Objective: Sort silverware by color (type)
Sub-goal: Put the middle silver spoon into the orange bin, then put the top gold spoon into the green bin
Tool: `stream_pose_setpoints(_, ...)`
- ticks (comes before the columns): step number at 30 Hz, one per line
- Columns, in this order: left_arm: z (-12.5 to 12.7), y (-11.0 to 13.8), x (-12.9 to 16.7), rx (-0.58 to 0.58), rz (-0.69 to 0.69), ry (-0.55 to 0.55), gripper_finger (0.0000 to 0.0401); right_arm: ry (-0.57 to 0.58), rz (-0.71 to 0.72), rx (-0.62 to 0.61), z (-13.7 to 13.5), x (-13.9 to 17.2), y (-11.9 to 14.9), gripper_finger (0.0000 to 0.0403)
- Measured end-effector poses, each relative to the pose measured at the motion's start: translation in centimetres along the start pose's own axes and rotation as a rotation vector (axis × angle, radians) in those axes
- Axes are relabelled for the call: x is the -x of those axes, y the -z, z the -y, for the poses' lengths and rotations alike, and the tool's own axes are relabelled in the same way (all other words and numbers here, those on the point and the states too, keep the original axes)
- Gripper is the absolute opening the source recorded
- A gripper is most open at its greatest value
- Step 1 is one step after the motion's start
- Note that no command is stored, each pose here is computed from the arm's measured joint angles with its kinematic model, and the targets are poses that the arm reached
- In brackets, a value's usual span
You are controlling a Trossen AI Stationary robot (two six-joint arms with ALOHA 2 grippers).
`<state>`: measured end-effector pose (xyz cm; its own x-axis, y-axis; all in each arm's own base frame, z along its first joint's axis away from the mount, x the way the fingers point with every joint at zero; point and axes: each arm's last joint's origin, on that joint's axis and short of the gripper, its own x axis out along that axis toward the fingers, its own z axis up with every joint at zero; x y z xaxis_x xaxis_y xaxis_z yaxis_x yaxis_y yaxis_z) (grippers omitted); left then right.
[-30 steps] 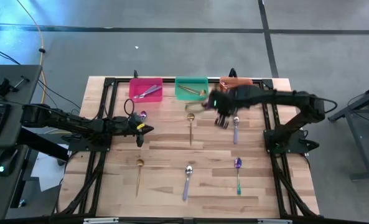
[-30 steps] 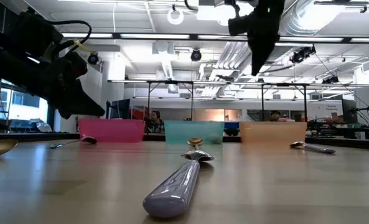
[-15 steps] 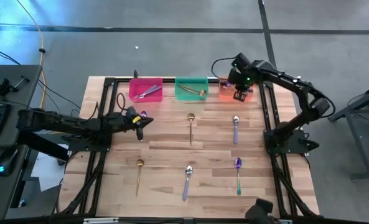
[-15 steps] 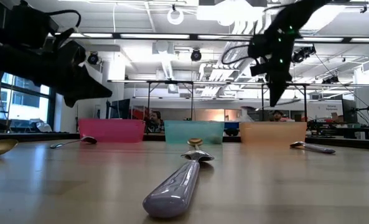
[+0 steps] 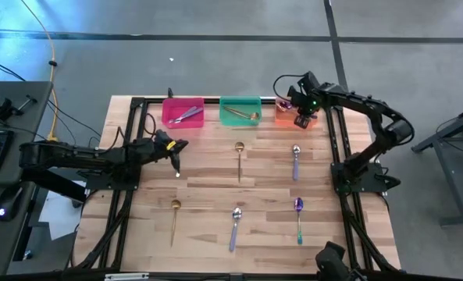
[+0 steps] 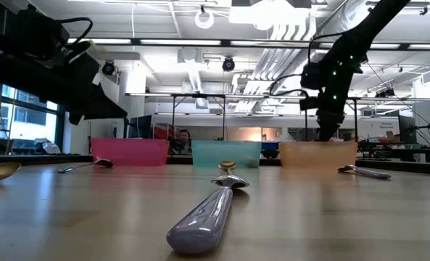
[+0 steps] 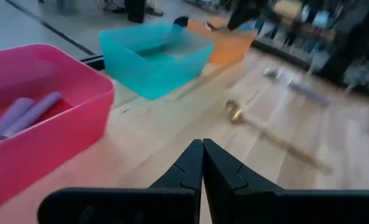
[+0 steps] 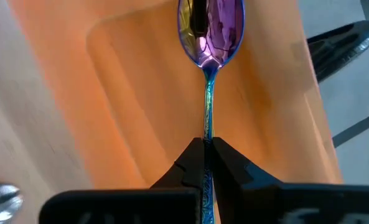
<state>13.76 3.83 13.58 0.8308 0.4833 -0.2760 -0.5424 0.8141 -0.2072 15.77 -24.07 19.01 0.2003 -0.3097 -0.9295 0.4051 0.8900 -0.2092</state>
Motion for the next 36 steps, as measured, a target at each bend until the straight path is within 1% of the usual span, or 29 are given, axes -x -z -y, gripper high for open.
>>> stream_pose_setpoints(2, -0.1, 0.2, 0.0, -0.043, -0.022, -0.003, 0.0000, -0.002, -0.003, 0.016, 0.0, -0.4, -0.1, 0.0000)
stream_pose_setpoints(7, 0.1, -0.2, 0.0, -0.031, 0.023, 0.013, 0.0000, 0.016, 0.032, 0.027, 0.5, -1.3, -0.5, 0.0000)
stream_pose_setpoints(13, 0.2, -0.8, 0.2, -0.042, 0.080, 0.006, 0.0000, -0.022, 0.040, -0.008, 0.8, -2.5, -0.4, 0.0004)
stream_pose_setpoints(16, 0.1, -0.7, 0.4, -0.041, 0.083, 0.007, 0.0000, -0.025, 0.037, -0.011, 0.8, -2.7, -0.4, 0.0019)
stream_pose_setpoints(19, 0.1, -0.9, 0.5, -0.057, 0.101, 0.011, 0.0000, -0.013, 0.050, -0.015, 0.9, -2.7, -0.5, 0.0044)
stream_pose_setpoints(23, 0.2, -1.2, 0.7, -0.060, 0.129, 0.018, 0.0000, 0.008, 0.052, -0.086, 1.0, -2.7, -0.7, 0.0080)
stream_pose_setpoints(27, 0.2, -1.5, 1.0, -0.051, 0.156, 0.026, 0.0000, 0.000, 0.061, -0.157, 1.3, -1.8, -1.4, 0.0099)
stream_pose_setpoints(30, 0.2, -1.7, 1.3, -0.046, 0.172, 0.037, 0.0000, -0.022, 0.128, -0.186, 0.9, -0.2, -2.7, 0.0099)
stream_pose_setpoints(33, 0.2, -2.0, 1.7, -0.051, 0.192, 0.068, 0.0000, -0.058, 0.225, -0.236, -0.4, 2.0, -4.5, 0.0094)
stream_pose_setpoints(36, 0.1, -2.0, 2.0, -0.067, 0.188, 0.069, 0.0000, -0.124, 0.288, -0.310, -2.8, 3.6, -6.1, 0.0090)
